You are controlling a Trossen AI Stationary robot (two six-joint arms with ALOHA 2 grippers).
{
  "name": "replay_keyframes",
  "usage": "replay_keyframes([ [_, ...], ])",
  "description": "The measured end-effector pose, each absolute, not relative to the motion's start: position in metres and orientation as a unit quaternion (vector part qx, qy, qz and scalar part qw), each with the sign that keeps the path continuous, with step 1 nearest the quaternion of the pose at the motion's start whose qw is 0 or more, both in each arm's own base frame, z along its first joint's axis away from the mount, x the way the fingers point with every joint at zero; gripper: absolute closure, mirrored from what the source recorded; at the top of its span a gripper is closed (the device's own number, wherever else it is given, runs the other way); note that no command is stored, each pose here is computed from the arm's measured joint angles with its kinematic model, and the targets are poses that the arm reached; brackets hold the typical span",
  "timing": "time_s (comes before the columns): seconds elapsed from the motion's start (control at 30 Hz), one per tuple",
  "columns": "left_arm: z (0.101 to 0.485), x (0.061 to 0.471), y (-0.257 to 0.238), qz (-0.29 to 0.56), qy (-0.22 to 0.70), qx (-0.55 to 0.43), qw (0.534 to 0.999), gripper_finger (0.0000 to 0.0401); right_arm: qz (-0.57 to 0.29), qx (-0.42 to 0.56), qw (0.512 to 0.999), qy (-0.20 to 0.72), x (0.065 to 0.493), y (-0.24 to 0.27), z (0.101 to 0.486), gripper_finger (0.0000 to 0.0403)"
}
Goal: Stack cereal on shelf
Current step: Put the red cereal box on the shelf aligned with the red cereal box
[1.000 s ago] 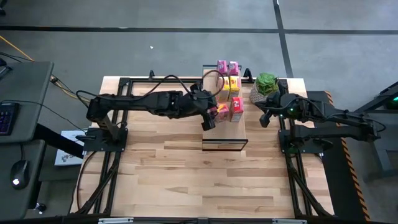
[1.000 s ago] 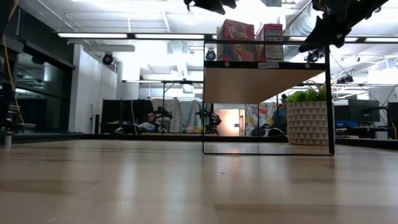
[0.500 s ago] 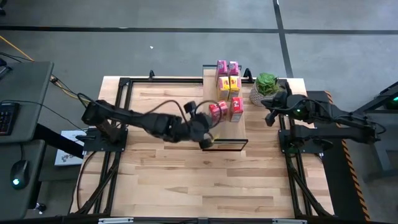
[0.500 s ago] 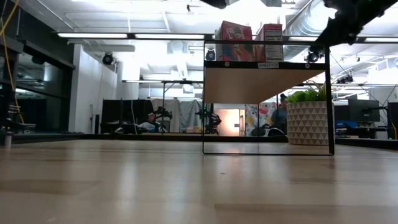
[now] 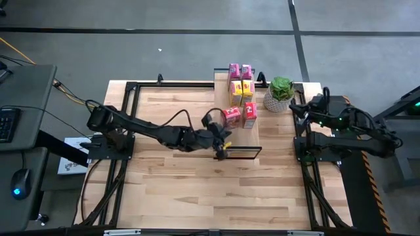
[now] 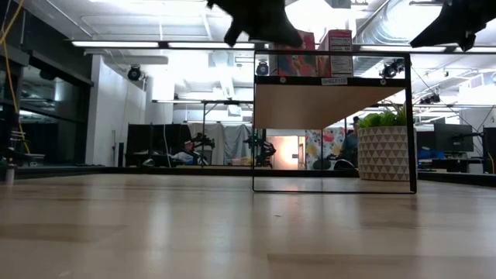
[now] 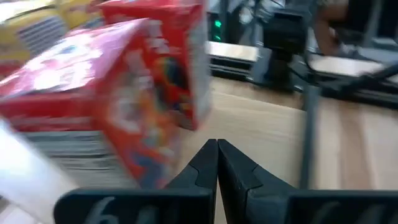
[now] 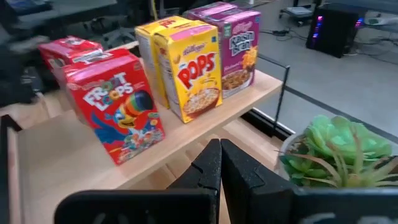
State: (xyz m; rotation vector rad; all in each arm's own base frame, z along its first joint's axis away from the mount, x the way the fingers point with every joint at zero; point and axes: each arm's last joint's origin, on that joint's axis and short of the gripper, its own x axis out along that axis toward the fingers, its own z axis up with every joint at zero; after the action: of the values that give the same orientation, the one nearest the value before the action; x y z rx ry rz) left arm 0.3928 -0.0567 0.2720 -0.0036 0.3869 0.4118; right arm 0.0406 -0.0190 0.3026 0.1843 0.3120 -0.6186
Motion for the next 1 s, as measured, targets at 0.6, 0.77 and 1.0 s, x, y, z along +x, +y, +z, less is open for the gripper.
replay_keyframes([
  [0.6,0.244,0.386,-0.036,0.272,0.179,-0.033,0.945,0.0401,-0.261,0.085,0.951,0.143,0.051,-0.019,0.293,0.0402],
  [0.77,0.242,0.385,-0.033,0.281,0.188,-0.033,0.94,0.0401,-0.26,0.085,0.951,0.143,0.051,-0.019,0.293,0.0402],
  [1.0,0.238,0.383,-0.024,0.309,0.205,-0.027,0.928,0.0401,-0.26,0.085,0.951,0.143,0.051,-0.019,0.293,0.0402],
])
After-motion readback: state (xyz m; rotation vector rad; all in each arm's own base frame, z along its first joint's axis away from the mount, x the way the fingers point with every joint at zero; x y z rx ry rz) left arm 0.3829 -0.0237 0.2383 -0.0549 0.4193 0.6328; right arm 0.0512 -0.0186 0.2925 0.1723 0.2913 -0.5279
